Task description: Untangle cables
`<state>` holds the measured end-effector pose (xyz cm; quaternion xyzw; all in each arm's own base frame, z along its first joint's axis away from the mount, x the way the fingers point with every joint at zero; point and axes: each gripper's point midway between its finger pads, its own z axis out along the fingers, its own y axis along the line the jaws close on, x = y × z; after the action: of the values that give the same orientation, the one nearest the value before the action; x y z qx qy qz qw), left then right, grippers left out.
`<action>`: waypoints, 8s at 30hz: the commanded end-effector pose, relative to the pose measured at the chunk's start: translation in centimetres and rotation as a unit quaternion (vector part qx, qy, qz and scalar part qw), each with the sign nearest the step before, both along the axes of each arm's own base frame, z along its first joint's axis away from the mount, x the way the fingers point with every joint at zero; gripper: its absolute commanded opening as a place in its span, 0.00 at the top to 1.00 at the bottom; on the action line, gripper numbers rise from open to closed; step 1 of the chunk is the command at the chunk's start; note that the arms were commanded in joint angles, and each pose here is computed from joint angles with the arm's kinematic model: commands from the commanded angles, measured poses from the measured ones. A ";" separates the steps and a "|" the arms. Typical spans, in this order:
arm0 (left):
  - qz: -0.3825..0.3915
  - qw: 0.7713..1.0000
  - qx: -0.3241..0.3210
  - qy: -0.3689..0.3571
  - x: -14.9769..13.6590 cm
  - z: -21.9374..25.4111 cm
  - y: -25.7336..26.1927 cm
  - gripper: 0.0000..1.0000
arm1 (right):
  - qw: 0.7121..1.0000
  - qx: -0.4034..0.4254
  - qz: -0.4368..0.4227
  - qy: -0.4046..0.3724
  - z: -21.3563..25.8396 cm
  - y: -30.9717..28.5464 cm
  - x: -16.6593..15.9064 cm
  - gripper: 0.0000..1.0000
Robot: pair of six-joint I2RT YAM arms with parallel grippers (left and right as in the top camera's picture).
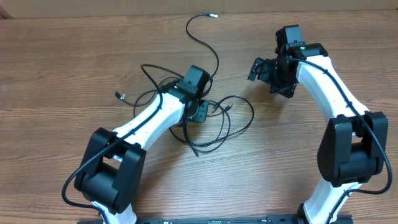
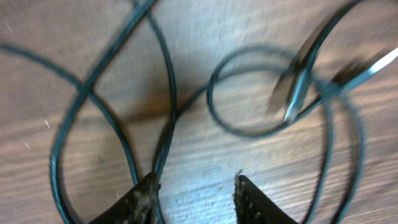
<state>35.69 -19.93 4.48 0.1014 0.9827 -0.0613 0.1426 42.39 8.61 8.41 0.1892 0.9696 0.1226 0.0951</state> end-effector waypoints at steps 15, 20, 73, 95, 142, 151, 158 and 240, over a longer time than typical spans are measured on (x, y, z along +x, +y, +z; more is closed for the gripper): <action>0.002 0.999 0.036 0.027 -1.9 -3.0 2.2 0.65 | 1.000 0.000 0.001 -0.002 0.1 0.1 0.0 0.00; 0.009 0.999 0.031 0.032 -2.4 -3.9 2.3 0.66 | 1.000 0.000 0.001 -0.002 0.1 0.1 0.0 0.00; -0.084 0.978 -0.178 0.064 -5.4 1.3 -4.4 0.96 | 1.000 0.000 0.001 -0.002 0.1 0.1 0.0 0.00; -0.155 0.782 -0.396 -0.455 -7.4 40.8 -3.2 0.96 | 1.000 0.000 0.001 -0.002 0.1 0.1 0.0 0.00; -0.204 0.702 -0.668 -0.140 -7.1 42.3 -4.8 0.96 | 1.000 0.000 0.001 -0.002 0.1 0.1 0.0 0.00; -0.194 0.633 -0.699 -0.269 -7.9 49.1 4.4 0.96 | 1.000 0.000 0.001 -0.002 0.1 0.1 0.0 0.00; -0.069 0.689 -0.680 -0.240 -3.6 46.5 10.3 0.96 | 1.000 0.000 0.001 -0.002 0.1 0.1 0.0 0.00; 0.681 0.727 -0.040 -0.074 -6.0 -0.6 52.5 0.00 | 1.000 0.000 0.001 -0.002 0.1 0.1 0.0 0.00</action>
<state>29.36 33.28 4.09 -0.5747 0.7847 0.0485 0.2272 42.36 8.61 8.39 0.1893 0.9697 0.1225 0.0945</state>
